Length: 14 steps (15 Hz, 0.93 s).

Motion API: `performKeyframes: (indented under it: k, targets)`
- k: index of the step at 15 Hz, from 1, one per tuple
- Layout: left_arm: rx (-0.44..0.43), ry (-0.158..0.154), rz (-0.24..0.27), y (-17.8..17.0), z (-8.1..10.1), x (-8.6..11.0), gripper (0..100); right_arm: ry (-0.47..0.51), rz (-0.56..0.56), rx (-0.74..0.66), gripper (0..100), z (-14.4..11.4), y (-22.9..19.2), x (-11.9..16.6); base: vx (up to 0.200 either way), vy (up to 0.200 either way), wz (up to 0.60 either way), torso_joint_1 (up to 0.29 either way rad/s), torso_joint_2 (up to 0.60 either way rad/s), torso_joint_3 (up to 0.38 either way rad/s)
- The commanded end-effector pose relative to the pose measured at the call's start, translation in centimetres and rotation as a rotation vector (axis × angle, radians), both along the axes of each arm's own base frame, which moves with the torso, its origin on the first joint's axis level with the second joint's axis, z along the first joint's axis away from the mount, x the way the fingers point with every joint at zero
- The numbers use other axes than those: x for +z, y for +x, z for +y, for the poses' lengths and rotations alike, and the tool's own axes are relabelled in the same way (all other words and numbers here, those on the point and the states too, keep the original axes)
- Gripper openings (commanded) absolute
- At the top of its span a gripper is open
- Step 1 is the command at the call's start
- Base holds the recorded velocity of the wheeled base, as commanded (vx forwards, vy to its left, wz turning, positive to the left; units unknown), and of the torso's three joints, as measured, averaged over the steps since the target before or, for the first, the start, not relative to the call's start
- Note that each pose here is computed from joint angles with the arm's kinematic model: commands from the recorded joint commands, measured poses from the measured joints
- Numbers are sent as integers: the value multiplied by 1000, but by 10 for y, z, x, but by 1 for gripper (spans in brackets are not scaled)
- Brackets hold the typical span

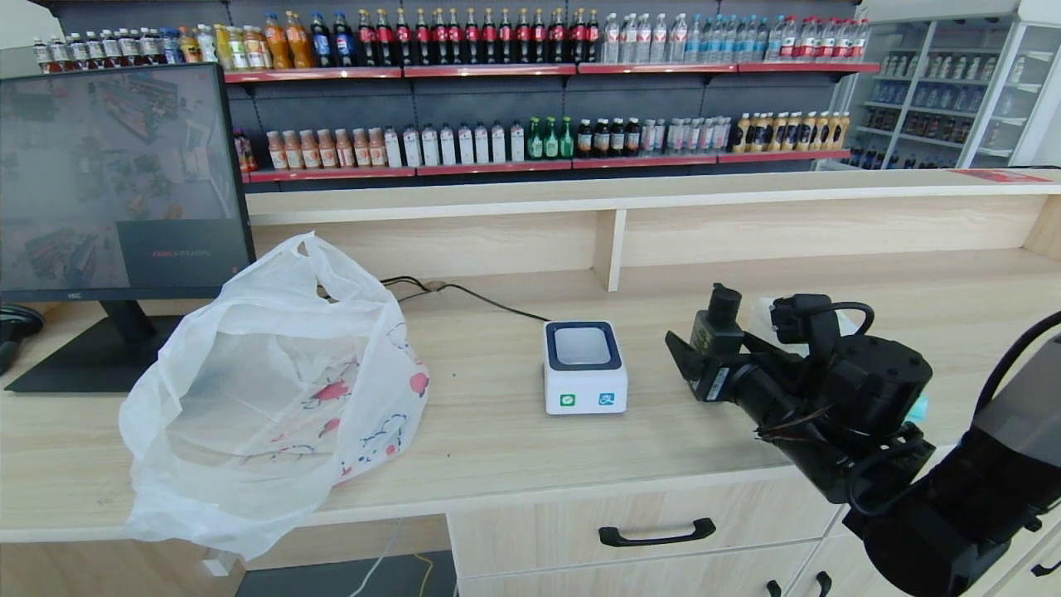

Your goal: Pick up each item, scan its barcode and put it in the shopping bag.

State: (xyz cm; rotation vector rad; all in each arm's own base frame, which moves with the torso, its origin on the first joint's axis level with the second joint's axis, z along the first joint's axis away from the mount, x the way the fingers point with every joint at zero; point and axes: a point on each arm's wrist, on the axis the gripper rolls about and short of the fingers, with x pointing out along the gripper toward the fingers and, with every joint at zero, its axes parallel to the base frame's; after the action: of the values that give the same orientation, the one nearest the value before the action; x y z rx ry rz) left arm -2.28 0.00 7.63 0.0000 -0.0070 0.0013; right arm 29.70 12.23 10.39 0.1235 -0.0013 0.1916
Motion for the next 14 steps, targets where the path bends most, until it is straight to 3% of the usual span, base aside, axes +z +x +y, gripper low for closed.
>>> performKeyframes:
  k: [1, 14]
  targets:
    - [0, 0, -1, 0, 0, 0, 100, -3, 10, 1, 100, 2, 5, -6, 0, 0, 0, 0, 0, 0]
    - [0, 0, -1, 0, 0, 0, 100, -1, 15, -28, 100, 0, 22, -15, 0, 0, 0, 0, 0, 0]
